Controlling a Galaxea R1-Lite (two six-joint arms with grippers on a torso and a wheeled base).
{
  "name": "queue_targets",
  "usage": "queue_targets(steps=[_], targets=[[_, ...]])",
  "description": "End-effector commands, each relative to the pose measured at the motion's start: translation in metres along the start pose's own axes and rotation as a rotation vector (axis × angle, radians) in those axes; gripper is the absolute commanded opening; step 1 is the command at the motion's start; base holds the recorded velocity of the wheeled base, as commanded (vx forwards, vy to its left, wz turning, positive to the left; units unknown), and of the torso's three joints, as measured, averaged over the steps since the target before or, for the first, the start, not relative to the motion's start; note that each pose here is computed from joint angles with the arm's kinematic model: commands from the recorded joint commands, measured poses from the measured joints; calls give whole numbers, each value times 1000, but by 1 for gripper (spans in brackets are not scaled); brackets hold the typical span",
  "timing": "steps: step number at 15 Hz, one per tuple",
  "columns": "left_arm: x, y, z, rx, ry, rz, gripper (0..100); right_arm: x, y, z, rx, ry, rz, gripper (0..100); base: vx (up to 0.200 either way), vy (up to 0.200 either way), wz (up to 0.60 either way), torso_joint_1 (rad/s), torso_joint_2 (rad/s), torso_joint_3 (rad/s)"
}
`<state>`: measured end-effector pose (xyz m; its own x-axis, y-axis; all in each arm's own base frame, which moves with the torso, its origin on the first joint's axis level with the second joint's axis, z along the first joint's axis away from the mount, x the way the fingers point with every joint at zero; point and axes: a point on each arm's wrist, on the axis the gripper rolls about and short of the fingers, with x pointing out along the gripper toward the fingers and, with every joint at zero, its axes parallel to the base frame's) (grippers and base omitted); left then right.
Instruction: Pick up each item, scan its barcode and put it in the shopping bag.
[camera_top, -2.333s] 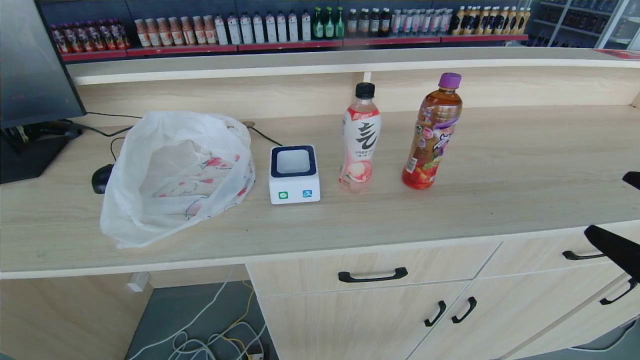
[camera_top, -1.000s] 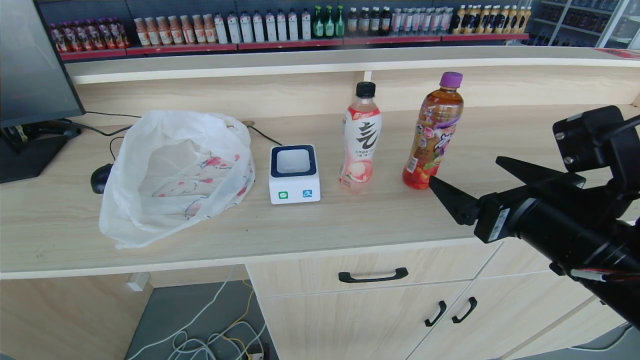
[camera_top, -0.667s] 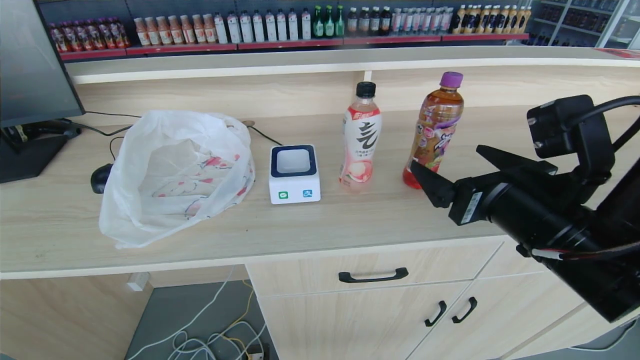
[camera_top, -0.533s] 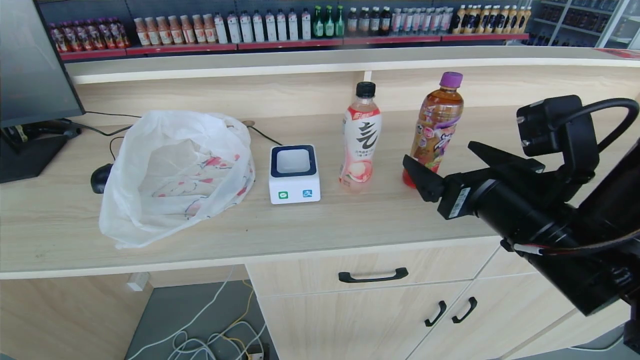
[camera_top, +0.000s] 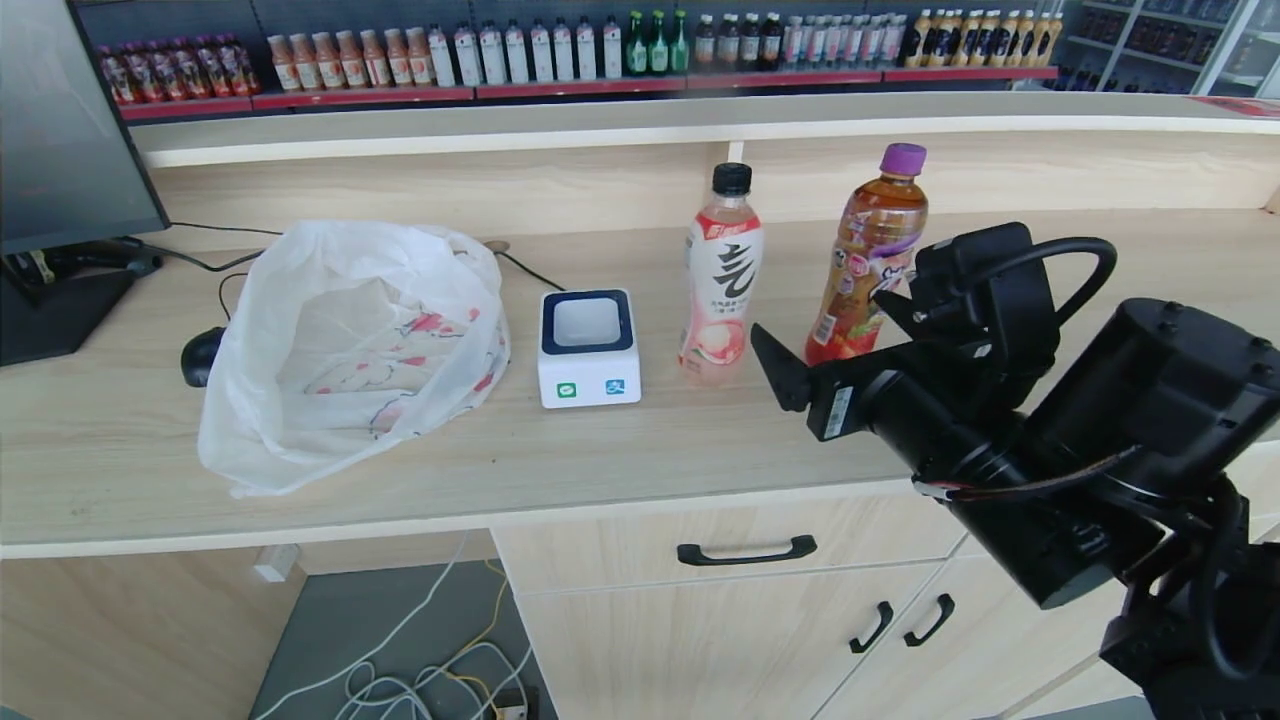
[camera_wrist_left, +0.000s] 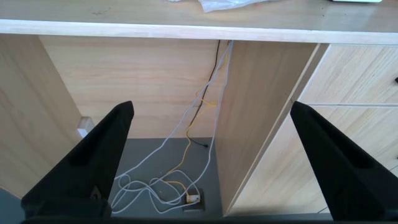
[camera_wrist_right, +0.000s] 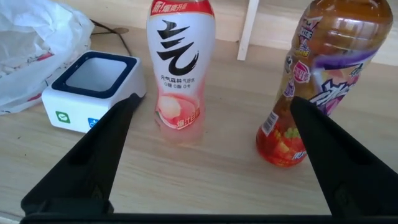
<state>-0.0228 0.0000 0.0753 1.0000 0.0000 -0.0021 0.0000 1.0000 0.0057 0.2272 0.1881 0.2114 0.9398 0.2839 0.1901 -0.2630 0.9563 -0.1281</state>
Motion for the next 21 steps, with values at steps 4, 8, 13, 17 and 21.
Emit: queue_targets(steps=[4, 8, 13, 17, 21], targets=[[0, 0, 0, 0, -1, 0, 100, 19, 17, -10, 1, -3, 14, 100, 0, 0, 0, 0, 0, 0], [0, 0, 0, 0, -1, 0, 100, 41, 29, -12, 15, -27, 11, 100, 0, 0, 0, 0, 0, 0], [0, 0, 0, 0, -1, 0, 100, 61, 33, -22, 32, -40, -7, 100, 0, 0, 0, 0, 0, 0], [0, 0, 0, 0, -1, 0, 100, 74, 32, -27, 33, -46, -29, 100, 0, 0, 0, 0, 0, 0], [0, 0, 0, 0, -1, 0, 100, 86, 32, -29, 39, -63, -50, 100, 0, 0, 0, 0, 0, 0]])
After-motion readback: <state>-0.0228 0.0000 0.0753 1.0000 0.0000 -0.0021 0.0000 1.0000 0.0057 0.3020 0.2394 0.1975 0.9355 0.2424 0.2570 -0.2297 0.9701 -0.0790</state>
